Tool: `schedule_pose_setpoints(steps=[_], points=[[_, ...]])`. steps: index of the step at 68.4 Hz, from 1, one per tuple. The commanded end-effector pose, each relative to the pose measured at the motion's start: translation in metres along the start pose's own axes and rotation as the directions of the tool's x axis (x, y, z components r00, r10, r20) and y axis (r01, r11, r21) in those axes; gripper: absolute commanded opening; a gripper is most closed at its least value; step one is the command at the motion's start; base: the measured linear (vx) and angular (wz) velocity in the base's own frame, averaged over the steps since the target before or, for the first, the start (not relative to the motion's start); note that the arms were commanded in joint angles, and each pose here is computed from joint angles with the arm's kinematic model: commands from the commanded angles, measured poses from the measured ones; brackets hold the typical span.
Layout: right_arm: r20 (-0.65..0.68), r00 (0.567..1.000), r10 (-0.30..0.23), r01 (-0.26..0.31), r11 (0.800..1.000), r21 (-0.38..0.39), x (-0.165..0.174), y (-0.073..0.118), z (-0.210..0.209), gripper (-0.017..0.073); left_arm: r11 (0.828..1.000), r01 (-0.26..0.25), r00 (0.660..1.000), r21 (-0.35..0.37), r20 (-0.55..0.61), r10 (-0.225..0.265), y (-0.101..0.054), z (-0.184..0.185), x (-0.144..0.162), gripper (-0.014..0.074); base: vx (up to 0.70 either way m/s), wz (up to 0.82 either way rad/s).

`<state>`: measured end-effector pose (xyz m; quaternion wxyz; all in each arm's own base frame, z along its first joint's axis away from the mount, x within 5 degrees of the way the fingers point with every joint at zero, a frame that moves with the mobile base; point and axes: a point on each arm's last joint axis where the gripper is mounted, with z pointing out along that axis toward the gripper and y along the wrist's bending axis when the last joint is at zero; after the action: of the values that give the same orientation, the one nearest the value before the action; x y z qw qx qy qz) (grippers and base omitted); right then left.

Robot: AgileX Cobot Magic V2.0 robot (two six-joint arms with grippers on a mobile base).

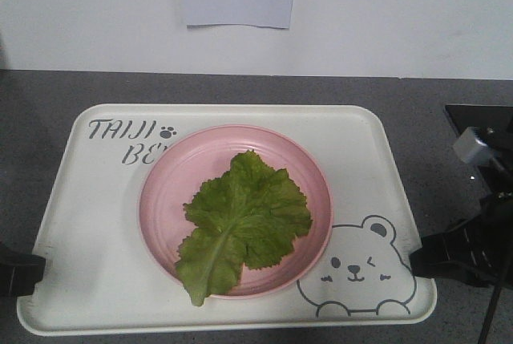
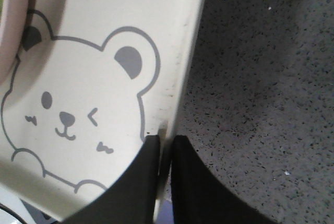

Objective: Transfer vegetables to tray and serve
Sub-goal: 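Drive the base forward holding the tray level with both grippers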

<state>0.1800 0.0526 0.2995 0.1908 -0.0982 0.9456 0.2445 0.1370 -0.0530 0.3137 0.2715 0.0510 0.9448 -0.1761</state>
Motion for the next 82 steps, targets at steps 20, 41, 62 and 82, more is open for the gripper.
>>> schedule_pose_setpoints(steps=[20,41,62,82], points=[[0.062,0.997,-0.05,0.053,0.997,-0.047,-0.0043,0.0109,-0.01,-0.0003,0.999,-0.031,0.994,0.045,0.105,0.026,-0.0078,-0.0115,-0.0079,-0.0006,0.01,0.0],[0.062,0.997,-0.05,0.053,0.997,-0.047,-0.0043,0.0109,-0.01,-0.0003,0.999,-0.031,0.994,0.045,0.105,0.026,-0.0078,-0.0115,-0.0079,-0.0006,0.0,0.0],[0.062,0.997,-0.05,0.053,0.997,-0.047,-0.0043,0.0109,-0.01,-0.0003,0.999,-0.031,0.994,0.045,0.105,0.026,-0.0078,-0.0115,-0.0079,-0.0006,0.0,0.0],[0.062,0.997,-0.05,0.053,0.997,-0.047,-0.0043,0.0109,-0.01,-0.0003,0.999,-0.031,0.994,0.045,0.105,0.026,-0.0078,-0.0115,-0.0079,-0.0006,0.0,0.0]])
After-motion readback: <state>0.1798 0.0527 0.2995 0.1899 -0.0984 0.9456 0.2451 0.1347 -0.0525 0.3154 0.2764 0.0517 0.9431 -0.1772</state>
